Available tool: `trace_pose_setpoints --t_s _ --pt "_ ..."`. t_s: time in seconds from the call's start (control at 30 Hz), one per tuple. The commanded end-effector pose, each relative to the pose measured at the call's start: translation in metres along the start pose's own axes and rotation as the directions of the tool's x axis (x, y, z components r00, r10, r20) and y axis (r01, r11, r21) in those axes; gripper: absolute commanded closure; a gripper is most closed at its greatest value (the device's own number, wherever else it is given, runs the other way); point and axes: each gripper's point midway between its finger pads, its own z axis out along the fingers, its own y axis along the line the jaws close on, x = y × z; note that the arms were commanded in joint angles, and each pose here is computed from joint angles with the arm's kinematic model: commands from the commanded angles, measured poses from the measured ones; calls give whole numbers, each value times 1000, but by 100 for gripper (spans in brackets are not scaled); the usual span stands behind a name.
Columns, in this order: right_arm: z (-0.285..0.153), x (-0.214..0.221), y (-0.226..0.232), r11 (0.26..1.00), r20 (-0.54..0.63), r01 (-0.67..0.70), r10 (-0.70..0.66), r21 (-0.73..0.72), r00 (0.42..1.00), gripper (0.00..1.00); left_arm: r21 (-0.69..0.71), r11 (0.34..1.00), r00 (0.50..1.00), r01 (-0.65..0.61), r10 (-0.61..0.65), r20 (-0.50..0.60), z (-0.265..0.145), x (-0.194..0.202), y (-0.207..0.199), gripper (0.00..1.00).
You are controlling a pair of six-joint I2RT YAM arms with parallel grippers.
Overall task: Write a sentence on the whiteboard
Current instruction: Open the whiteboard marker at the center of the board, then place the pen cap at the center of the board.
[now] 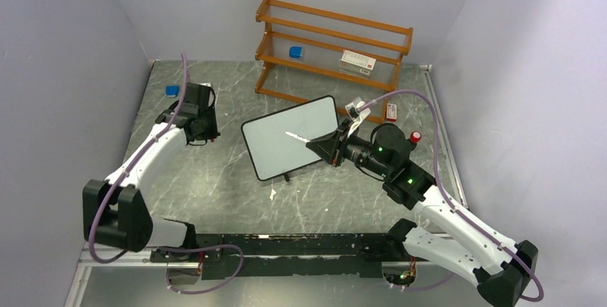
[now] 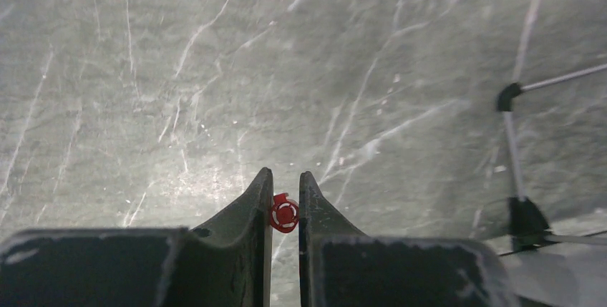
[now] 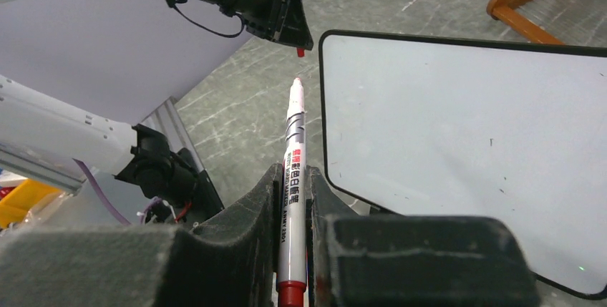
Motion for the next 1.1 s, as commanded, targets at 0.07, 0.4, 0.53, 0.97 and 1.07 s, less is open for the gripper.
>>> trace_pose_setpoints --t_s 0.07,0.4,0.53,0.97,1.07 --pt "-4 -10 -1 999 15 29 -29 22 999 100 -4 997 986 -78 76 -148 31 26 13 95" --pt "-1 -6 -4 999 6 21 -21 26 1000 100 -16 990 931 -137 123 -344 78 63 22 95" --pt "1 -4 -3 1000 1 15 -15 20 1000 100 -15 990 925 -140 125 -360 84 66 23 90" --pt "4 -4 -4 1000 -10 20 -20 23 1000 100 14 993 947 -115 114 -301 78 57 21 66" --pt "2 -3 -7 999 -23 31 -30 40 999 100 25 994 963 -104 107 -249 69 45 19 57"
